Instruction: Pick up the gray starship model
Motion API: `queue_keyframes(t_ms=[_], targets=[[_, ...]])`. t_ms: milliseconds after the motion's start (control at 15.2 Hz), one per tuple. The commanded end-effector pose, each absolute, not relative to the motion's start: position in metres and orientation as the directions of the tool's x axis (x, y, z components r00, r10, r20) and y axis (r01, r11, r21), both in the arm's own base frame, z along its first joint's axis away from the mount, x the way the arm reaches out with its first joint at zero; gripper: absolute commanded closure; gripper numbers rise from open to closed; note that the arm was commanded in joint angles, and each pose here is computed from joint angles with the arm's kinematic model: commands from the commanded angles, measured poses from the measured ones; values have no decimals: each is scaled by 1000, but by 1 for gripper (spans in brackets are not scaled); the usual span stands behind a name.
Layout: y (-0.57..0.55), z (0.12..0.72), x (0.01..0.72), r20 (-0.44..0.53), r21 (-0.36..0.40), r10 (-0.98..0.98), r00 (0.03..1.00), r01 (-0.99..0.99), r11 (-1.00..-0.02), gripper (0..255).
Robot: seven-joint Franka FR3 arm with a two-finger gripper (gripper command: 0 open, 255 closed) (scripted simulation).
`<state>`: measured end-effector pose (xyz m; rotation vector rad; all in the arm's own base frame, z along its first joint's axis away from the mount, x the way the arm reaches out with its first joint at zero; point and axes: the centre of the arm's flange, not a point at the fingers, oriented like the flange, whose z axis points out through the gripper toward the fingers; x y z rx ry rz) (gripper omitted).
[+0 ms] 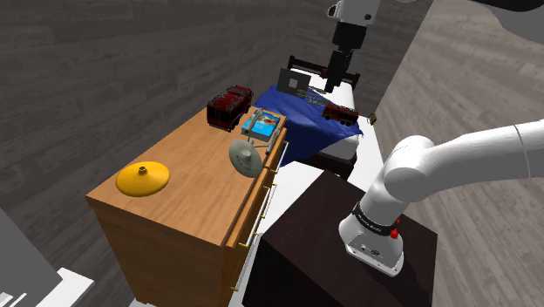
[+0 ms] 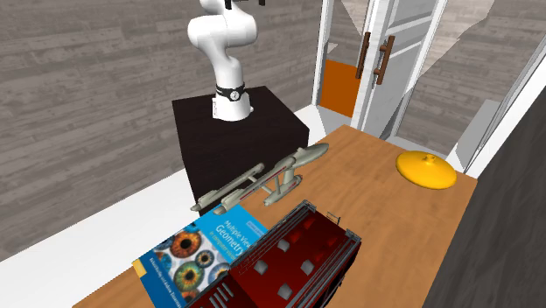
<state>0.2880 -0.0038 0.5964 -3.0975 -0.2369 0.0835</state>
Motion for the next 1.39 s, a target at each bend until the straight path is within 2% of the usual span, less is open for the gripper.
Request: queue_keyframes(t_ms=[0,1320], targets=[[-4,596,288,-51,-38,153,987,151,-988,0],[-51,386,429,18,-20,400,916,400,-916,0]])
